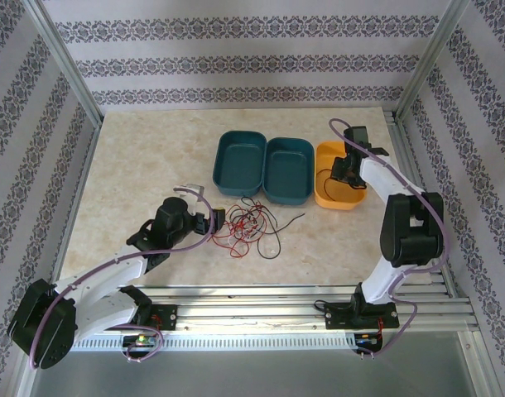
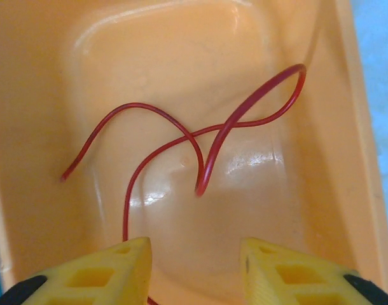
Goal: Untangle the cables
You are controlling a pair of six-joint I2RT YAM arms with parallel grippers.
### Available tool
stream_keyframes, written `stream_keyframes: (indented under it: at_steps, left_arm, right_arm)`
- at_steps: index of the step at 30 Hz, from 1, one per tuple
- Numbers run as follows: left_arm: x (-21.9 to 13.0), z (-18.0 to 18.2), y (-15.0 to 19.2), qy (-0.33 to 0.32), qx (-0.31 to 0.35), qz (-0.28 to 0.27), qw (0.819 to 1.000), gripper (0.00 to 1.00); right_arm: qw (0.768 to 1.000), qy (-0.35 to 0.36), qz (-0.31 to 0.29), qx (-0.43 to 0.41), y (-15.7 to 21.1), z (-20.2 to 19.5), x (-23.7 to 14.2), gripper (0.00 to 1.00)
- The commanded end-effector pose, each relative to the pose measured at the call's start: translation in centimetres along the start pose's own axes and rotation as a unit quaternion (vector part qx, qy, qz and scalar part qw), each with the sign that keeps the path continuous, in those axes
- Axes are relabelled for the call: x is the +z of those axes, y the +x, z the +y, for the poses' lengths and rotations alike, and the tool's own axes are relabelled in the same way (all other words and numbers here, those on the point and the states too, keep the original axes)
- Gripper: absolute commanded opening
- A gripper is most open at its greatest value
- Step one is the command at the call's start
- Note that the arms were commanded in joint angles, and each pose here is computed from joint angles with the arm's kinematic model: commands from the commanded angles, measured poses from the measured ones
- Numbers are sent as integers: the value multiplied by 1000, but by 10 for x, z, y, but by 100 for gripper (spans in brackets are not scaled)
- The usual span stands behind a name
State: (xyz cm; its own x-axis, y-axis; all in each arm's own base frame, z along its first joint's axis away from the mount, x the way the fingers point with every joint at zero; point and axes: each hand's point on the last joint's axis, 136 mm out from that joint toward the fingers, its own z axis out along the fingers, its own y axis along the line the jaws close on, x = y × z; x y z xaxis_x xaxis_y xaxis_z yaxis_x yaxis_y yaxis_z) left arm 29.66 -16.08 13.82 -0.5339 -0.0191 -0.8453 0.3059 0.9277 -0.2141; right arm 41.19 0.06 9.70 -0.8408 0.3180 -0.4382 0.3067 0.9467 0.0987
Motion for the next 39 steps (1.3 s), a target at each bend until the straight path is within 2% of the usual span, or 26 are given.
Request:
stream_keyframes:
  at_steps: [1, 6, 11, 17, 22, 26, 30, 39]
  left_arm:
    - [-1, 12, 2, -31, -24, 16, 999, 99]
    - [0, 13, 8, -34, -38, 30, 998, 99]
    - [2, 19, 15, -55, -46, 55, 996, 99]
    - [6, 29, 28, -76, -89, 83, 990, 99]
    - [11, 36, 41, -80, -133, 99, 983, 99]
    - [11, 49, 53, -96, -176, 110, 974, 99]
    - [8, 61, 60, -118, -202, 107, 966, 99]
    - [-2, 77, 63, -149, -223, 85, 960, 99]
  right_arm:
    - [1000, -3, -10, -5, -1, -4, -23, 45]
    - [999, -28, -23, -6, 2, 1, -46, 48]
    - [995, -85, -39, -19, 14, 25, -74, 49]
    - [981, -158, -68, -86, 46, 89, -114, 48]
    - [963, -209, -55, -163, 84, 155, -129, 45]
    - [944, -234, -20, -231, 113, 209, -130, 43]
    - [927, -226, 17, -298, 137, 247, -122, 41]
    - [910, -193, 74, -360, 161, 281, -86, 35]
